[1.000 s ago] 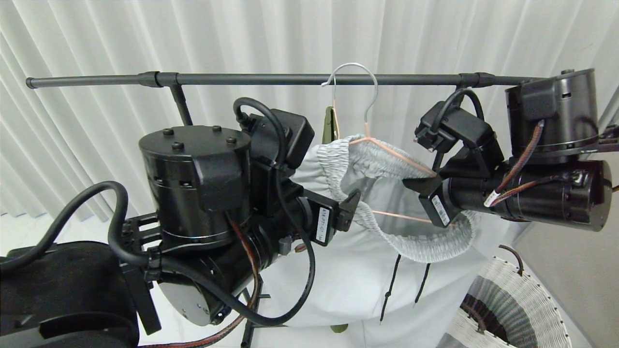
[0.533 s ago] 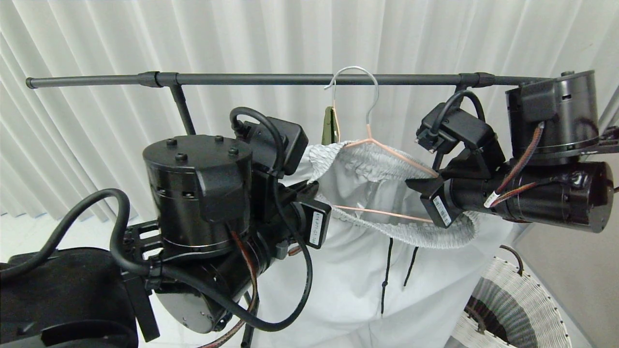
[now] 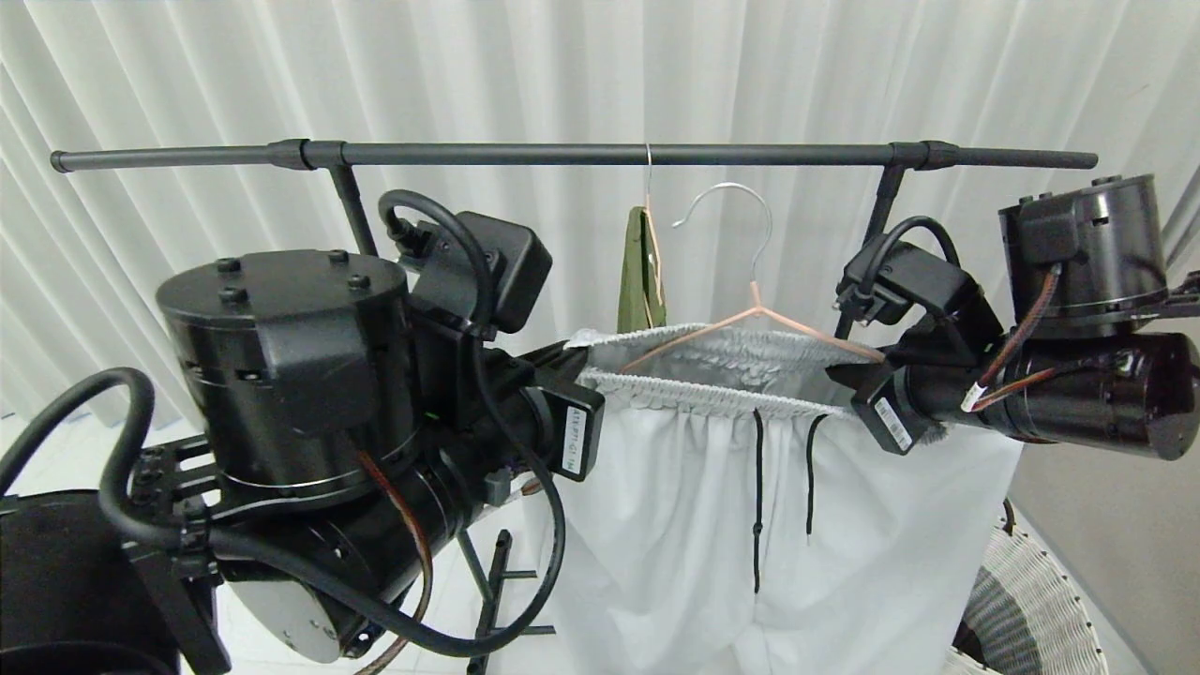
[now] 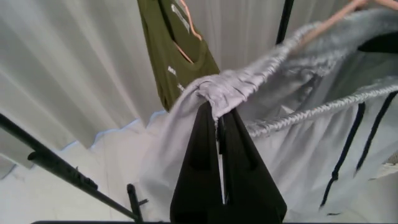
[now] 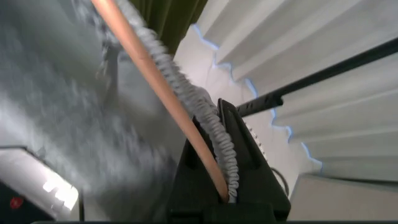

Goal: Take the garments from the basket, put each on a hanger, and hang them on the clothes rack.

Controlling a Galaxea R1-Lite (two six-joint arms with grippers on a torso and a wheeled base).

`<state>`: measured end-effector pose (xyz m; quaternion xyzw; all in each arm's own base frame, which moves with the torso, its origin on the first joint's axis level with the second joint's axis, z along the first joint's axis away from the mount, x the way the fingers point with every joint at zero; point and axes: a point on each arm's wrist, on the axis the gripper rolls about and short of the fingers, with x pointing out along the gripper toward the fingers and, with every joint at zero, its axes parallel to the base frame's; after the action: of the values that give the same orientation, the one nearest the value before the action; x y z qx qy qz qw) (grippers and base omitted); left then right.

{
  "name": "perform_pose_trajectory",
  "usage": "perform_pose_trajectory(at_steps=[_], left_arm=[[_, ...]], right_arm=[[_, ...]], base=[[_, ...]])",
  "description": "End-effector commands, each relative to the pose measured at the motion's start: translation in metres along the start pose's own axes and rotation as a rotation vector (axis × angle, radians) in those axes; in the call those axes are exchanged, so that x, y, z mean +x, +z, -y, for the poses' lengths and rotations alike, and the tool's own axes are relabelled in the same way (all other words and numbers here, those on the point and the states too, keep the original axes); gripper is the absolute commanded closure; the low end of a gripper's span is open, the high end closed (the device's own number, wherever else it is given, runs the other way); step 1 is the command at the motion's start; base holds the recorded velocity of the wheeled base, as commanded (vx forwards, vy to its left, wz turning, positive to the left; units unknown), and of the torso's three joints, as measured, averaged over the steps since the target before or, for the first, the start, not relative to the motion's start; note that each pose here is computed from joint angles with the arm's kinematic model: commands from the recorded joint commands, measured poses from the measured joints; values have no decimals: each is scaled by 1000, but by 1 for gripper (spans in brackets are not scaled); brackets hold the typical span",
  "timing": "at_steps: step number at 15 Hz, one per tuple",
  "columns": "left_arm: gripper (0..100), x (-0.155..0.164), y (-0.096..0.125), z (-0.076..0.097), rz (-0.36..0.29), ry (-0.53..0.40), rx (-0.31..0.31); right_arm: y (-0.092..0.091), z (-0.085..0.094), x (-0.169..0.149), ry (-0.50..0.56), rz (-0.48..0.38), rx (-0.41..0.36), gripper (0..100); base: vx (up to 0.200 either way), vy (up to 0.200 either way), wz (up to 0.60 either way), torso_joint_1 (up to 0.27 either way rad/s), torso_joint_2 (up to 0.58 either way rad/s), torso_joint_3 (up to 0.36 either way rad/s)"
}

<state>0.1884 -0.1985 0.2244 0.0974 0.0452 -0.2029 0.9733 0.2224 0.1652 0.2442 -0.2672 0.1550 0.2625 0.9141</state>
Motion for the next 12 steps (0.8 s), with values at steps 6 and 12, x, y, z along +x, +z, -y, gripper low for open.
perform_pose_trajectory(at_steps=[6, 12], left_arm=[[100, -4, 3, -4, 16, -2, -1], [0, -9, -1, -5, 7, -11, 27]], right_arm=[[2, 4, -8, -28, 59, 9, 100], [3, 7, -16, -42, 74, 17, 100]], base=[[0, 0, 0, 0, 0, 0], [0, 0, 0, 0, 0, 0]])
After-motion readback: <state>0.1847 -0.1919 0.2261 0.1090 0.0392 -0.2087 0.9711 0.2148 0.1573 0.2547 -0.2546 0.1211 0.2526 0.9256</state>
